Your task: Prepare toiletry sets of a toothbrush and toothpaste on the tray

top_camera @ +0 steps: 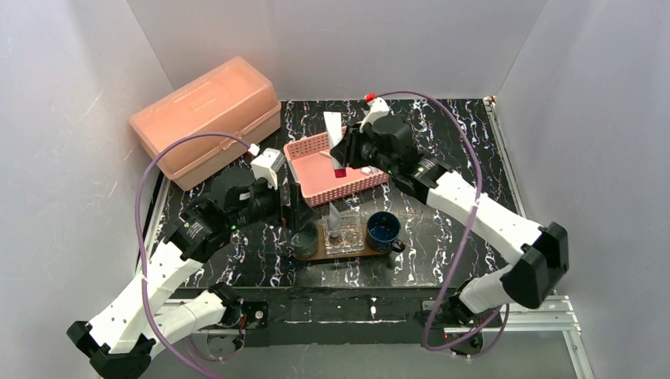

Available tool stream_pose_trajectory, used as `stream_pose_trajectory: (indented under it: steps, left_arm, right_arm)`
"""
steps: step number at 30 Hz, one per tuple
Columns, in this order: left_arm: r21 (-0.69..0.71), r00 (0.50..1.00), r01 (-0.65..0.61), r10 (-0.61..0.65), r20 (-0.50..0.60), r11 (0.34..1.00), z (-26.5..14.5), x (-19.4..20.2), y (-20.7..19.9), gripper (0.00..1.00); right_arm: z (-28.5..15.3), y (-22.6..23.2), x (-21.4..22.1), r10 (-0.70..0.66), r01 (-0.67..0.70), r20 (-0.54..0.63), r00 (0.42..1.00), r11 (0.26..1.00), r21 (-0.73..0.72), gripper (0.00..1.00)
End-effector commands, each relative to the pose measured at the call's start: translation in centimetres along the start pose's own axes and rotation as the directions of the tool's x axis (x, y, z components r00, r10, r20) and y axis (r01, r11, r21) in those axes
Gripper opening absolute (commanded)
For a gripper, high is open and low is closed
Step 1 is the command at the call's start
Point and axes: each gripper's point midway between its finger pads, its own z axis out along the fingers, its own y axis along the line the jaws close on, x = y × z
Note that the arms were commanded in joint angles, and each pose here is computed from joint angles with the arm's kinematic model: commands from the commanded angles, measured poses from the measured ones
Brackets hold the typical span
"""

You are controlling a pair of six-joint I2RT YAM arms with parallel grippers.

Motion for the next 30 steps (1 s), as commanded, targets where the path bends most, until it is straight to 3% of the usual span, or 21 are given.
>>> stream_pose_trajectory:
  steps: [1, 13, 30]
  left_arm:
    - [0.145, 0.996, 0.072, -0.078, 0.034, 0.987, -0.8, -2.4, -3.5, 0.98]
    - [0.345, 0.974, 0.203, -0.224, 0.022, 0.916, -0.2, -4.8, -7.8, 0.98]
    - [0.401, 0.96, 0.25, -0.278, 0.014, 0.881, 0.8, -5.9, -9.0, 0.98]
  right_arm:
    - [-3.5, 2.5, -3.3, 0.093, -0.077, 0.176, 0.98, 0.993, -0.091, 0.37]
    - [-8.5, 5.1, -3.7, 0.291, -0.234, 0.287, 0.913, 0.948, -0.217, 0.39]
    - [-10.1, 8.6, -4.2, 0.423, -0.32, 0.312, 0.851, 0.888, -0.331, 0.4]
